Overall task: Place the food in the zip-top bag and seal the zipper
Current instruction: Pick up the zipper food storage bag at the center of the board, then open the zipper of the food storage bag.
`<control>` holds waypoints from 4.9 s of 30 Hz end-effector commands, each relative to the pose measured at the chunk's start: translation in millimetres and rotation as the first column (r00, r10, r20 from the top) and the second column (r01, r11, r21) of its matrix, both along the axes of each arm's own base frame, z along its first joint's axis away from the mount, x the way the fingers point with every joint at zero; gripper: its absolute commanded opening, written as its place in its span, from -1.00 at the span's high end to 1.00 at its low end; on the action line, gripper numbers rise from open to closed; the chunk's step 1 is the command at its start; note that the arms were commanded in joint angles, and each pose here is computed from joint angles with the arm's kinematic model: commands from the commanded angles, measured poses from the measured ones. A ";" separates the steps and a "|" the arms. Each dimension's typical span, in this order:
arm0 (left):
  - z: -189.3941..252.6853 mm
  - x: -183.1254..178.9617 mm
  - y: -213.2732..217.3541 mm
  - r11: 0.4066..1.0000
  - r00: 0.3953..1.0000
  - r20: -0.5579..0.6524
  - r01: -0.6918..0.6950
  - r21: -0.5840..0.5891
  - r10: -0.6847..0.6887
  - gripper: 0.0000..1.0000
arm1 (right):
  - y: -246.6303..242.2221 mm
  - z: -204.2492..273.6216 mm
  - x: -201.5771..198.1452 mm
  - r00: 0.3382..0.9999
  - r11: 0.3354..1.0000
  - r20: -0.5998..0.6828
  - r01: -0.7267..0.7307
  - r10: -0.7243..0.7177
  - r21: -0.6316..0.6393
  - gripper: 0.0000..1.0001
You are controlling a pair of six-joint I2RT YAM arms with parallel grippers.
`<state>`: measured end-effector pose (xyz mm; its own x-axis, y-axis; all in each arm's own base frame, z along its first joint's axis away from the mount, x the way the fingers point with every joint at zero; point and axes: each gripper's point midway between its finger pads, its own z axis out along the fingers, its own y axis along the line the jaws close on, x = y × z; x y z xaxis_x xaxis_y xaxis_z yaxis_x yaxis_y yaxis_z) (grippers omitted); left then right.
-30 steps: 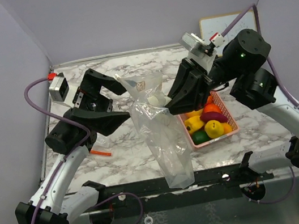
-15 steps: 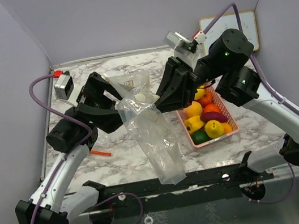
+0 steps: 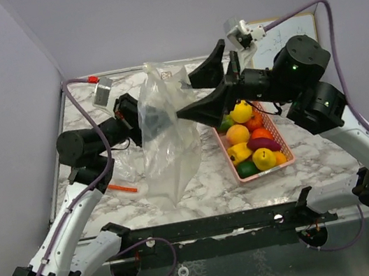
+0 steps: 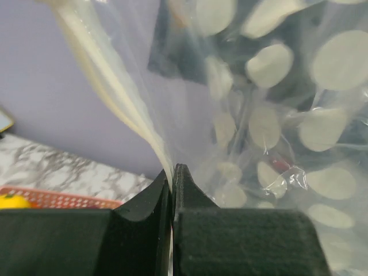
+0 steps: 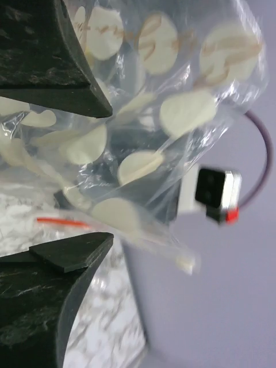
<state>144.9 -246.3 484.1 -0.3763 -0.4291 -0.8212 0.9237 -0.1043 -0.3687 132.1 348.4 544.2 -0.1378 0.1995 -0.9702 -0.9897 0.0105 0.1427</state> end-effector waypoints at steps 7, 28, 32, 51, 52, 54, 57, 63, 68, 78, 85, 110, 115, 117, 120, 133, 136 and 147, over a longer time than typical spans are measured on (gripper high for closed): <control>-97.7 95.1 47.3 0.666 0.772 0.036 -0.570 0.482 0.634 1.00 | -107.7 -10.8 108.3 0.620 0.621 -0.048 0.776 -0.783 -0.116 -0.68; -139.9 162.7 75.2 0.429 0.488 -0.085 -0.655 0.622 0.869 1.00 | 16.3 -117.6 180.5 0.608 0.651 -0.237 0.680 -0.758 -0.336 -0.50; -149.9 161.8 71.7 0.454 0.489 -0.125 -0.645 0.615 0.863 1.00 | 41.5 -121.8 185.8 0.650 0.702 -0.267 0.640 -0.711 -0.312 -0.50; -144.0 155.8 46.3 0.600 0.581 -0.227 -0.602 0.527 0.782 1.00 | 85.2 -165.7 215.3 0.641 0.706 -0.298 0.621 -0.707 -0.340 0.16; -141.4 154.8 46.0 0.604 0.587 -0.222 -0.604 0.521 0.779 1.00 | 83.8 -168.3 216.7 0.634 0.697 -0.291 0.628 -0.716 -0.347 0.45; -137.7 153.4 46.7 0.606 0.593 -0.214 -0.611 0.509 0.777 1.00 | 78.4 -171.1 219.2 0.618 0.673 -0.271 0.646 -0.738 -0.360 0.84; -138.5 151.0 49.5 0.596 0.591 -0.197 -0.618 0.513 0.782 1.00 | 67.2 -169.8 219.8 0.601 0.642 -0.235 0.672 -0.764 -0.368 0.96; -146.0 139.9 67.4 0.520 0.577 -0.083 -0.652 0.552 0.812 0.53 | 32.8 -158.0 210.2 0.576 0.590 -0.160 0.718 -0.801 -0.369 0.96; -130.3 119.9 80.7 0.509 0.588 0.013 -0.710 0.487 0.808 -0.39 | 18.4 -152.5 195.4 0.603 0.618 -0.173 0.690 -0.779 -0.377 0.96; -118.2 97.9 56.6 0.686 0.711 -0.073 -0.639 0.348 0.700 -0.51 | 33.4 -129.5 163.9 0.741 0.766 -0.229 0.549 -0.631 -0.336 0.96; -110.9 90.9 38.7 0.798 0.781 -0.177 -0.561 0.223 0.599 -0.51 | 43.7 -113.9 143.8 0.803 0.859 -0.314 0.440 -0.507 -0.261 0.96; -138.4 117.9 59.7 0.640 0.636 -0.173 -0.643 0.420 0.752 1.00 | -10.8 -133.6 160.6 0.676 0.710 -0.247 0.587 -0.694 -0.390 0.96; -144.3 120.9 89.6 0.491 0.526 -0.073 -0.723 0.486 0.847 1.00 | -33.6 -143.9 170.2 0.631 0.616 -0.129 0.657 -0.765 -0.435 0.96; -144.0 118.9 85.5 0.511 0.548 -0.075 -0.711 0.483 0.833 1.00 | -29.9 -142.5 168.3 0.650 0.637 -0.137 0.643 -0.748 -0.426 0.96; -132.9 103.2 57.5 0.666 0.687 -0.118 -0.625 0.407 0.717 1.00 | -21.8 -135.6 166.6 0.672 0.678 -0.177 0.623 -0.719 -0.390 0.96; -122.4 74.2 8.2 0.914 0.896 -0.202 -0.362 0.185 0.395 -0.29 | 3.4 -99.6 181.8 0.733 0.798 -0.315 0.549 -0.602 -0.248 0.96; -119.7 77.4 5.8 0.918 0.898 -0.204 -0.360 0.166 0.390 -0.68 | 10.8 -98.6 183.5 0.744 0.812 -0.325 0.532 -0.584 -0.241 0.96; -144.2 103.0 -18.4 0.862 0.874 -0.153 -0.400 0.312 0.461 -0.98 | 23.7 -97.6 186.0 0.755 0.838 -0.363 0.500 -0.546 -0.220 0.96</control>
